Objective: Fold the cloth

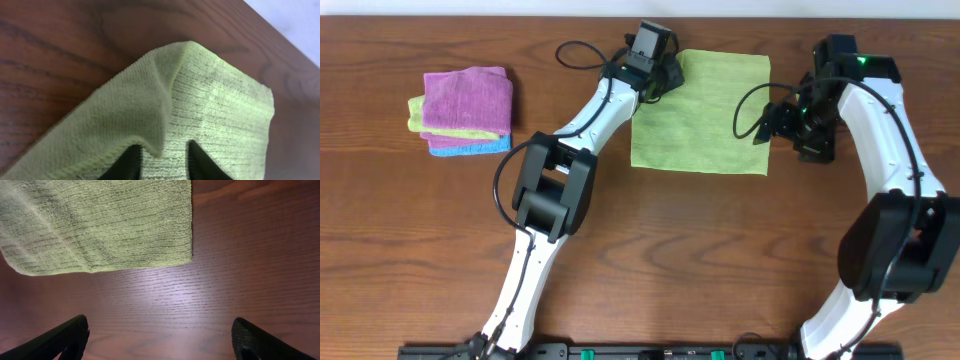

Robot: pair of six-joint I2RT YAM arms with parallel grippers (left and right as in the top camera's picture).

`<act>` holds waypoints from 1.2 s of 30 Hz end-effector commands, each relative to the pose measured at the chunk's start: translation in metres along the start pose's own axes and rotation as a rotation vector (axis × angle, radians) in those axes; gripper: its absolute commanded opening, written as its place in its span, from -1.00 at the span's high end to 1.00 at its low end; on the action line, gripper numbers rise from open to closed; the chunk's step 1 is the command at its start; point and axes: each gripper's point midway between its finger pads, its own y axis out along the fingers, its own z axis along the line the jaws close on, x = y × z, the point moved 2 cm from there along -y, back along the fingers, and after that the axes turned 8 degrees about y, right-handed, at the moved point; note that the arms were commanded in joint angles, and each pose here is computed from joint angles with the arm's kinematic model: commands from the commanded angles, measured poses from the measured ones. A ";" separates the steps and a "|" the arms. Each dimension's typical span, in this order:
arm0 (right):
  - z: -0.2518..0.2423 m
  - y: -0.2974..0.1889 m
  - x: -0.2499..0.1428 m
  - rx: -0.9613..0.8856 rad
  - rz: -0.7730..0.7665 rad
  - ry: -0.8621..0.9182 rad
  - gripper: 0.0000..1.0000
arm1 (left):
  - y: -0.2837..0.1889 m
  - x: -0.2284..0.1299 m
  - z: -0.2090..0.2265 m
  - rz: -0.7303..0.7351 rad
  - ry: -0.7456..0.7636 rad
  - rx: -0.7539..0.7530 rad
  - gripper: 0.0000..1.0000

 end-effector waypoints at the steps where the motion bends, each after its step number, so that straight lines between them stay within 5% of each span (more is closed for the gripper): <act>1: 0.004 -0.002 -0.003 0.007 0.002 0.004 -0.81 | 0.009 0.001 0.013 -0.023 -0.005 0.050 0.67; 5: 0.003 -0.002 -0.006 0.002 0.014 0.006 -0.82 | 0.007 0.008 0.022 -0.055 -0.009 0.089 0.88; 20: -0.001 -0.002 -0.027 -0.035 0.100 -0.025 -0.80 | -0.015 0.061 0.091 -0.295 -0.110 0.362 0.83; 28: 0.017 0.002 -0.039 -0.042 0.114 -0.087 -0.79 | -0.032 0.089 0.133 -0.372 -0.177 0.444 0.20; 33: 0.023 0.005 -0.039 -0.066 0.091 -0.118 -0.78 | -0.034 0.094 0.142 -0.339 -0.195 0.404 0.09; 36: 0.017 0.004 -0.028 -0.090 0.046 -0.107 -0.75 | -0.029 0.090 0.131 -0.258 -0.130 0.313 -0.37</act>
